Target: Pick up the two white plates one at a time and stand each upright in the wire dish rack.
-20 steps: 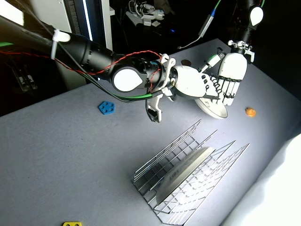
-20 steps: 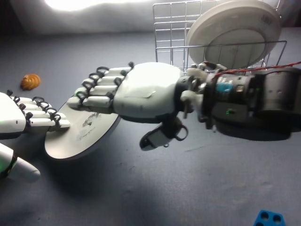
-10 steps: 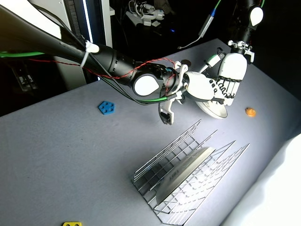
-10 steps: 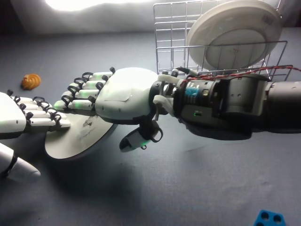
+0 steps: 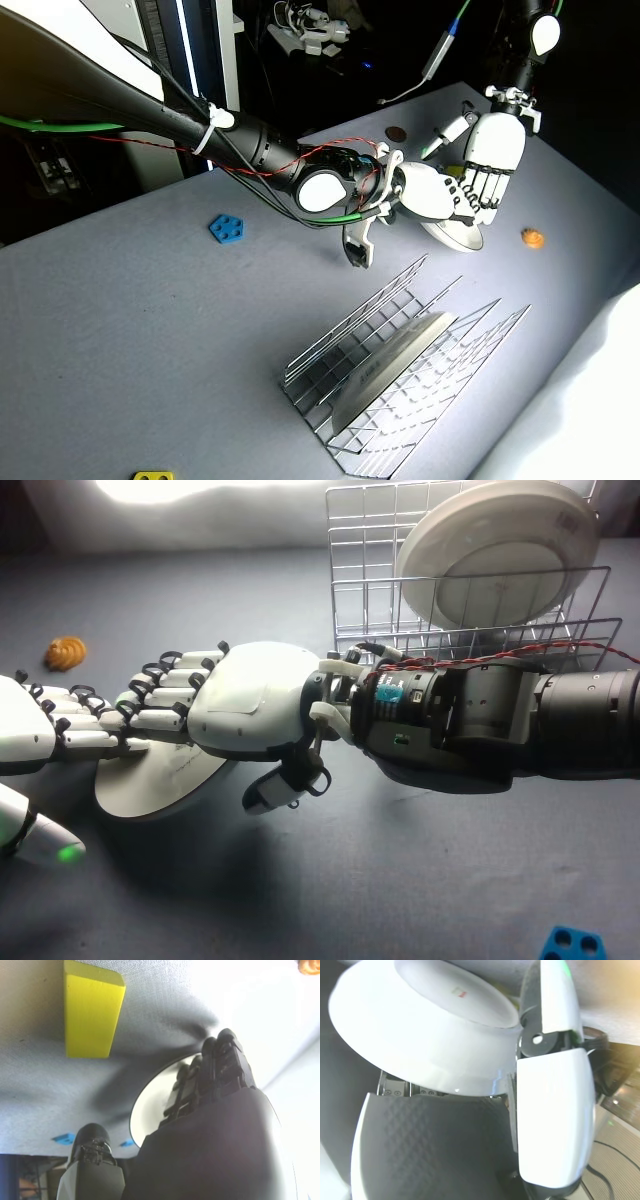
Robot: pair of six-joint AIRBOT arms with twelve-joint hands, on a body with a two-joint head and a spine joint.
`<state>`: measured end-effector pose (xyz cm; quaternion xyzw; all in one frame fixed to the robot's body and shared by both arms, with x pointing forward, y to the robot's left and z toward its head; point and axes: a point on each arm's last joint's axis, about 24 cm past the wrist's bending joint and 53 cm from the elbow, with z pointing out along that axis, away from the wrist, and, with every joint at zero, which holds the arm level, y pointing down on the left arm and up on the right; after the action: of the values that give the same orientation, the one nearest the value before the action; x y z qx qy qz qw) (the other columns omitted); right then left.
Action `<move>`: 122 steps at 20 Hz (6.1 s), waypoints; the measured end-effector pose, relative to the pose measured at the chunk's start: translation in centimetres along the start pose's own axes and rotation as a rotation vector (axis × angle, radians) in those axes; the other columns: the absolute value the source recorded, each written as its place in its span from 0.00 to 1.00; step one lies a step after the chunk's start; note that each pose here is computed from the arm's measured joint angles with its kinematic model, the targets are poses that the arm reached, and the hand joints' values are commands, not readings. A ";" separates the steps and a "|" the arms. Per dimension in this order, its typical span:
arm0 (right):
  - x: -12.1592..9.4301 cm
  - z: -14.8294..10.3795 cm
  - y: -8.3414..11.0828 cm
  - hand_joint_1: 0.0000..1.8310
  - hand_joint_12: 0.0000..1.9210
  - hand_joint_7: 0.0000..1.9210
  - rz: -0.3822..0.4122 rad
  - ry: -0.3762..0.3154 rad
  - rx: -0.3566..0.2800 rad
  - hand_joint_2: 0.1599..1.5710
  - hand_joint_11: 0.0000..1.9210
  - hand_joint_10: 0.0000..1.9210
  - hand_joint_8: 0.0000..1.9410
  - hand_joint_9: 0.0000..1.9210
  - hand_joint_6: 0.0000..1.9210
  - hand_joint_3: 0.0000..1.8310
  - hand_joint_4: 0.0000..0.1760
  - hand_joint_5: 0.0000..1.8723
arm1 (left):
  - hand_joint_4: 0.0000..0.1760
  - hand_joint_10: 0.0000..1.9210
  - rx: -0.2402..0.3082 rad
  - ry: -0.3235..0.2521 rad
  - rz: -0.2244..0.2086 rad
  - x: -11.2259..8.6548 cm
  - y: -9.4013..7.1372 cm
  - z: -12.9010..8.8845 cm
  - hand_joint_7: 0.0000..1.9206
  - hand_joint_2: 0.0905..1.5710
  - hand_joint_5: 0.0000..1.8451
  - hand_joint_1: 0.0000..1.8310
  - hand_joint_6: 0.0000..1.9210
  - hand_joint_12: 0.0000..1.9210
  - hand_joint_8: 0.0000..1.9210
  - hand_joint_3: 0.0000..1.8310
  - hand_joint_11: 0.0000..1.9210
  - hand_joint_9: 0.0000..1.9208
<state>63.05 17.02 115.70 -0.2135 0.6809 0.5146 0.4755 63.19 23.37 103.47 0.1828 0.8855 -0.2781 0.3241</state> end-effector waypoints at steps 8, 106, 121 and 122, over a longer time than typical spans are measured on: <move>-0.5 0.0 -0.2 0.73 0.48 0.09 0.022 -0.017 0.002 0.57 0.00 0.02 0.01 0.08 0.01 0.00 0.00 0.09 | 0.00 0.00 0.000 0.000 0.000 0.0 0.0 0.0 0.00 0.66 0.00 0.00 0.00 0.00 0.00 0.00 0.00 0.00; -25.0 -20.0 -7.6 0.76 0.62 0.55 0.833 -0.465 0.202 0.65 0.42 0.56 0.47 0.51 0.45 0.00 0.00 0.54 | 0.00 0.00 0.100 -0.244 0.159 -10.4 -4.6 -6.4 0.00 0.68 0.02 0.00 0.00 0.00 0.00 0.00 0.00 0.00; -23.8 -20.3 -8.7 0.76 0.62 0.55 0.712 -0.438 0.240 0.65 0.42 0.55 0.44 0.52 0.47 0.00 0.00 0.54 | 0.00 0.00 0.105 -0.243 0.161 -10.4 -4.8 -6.3 0.00 0.68 0.02 0.00 0.00 0.00 0.00 0.00 0.00 0.00; -23.6 -20.2 -8.7 0.76 0.62 0.55 0.694 -0.432 0.241 0.65 0.42 0.55 0.43 0.53 0.46 0.00 0.00 0.55 | 0.00 0.00 0.106 -0.242 0.161 -10.4 -4.9 -6.3 0.00 0.69 0.02 0.00 0.00 0.00 0.00 0.00 0.00 0.00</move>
<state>72.01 -9.24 132.21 0.1980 0.6523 0.5938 0.4275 65.29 21.93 116.29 0.2350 0.8066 -0.3176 0.4397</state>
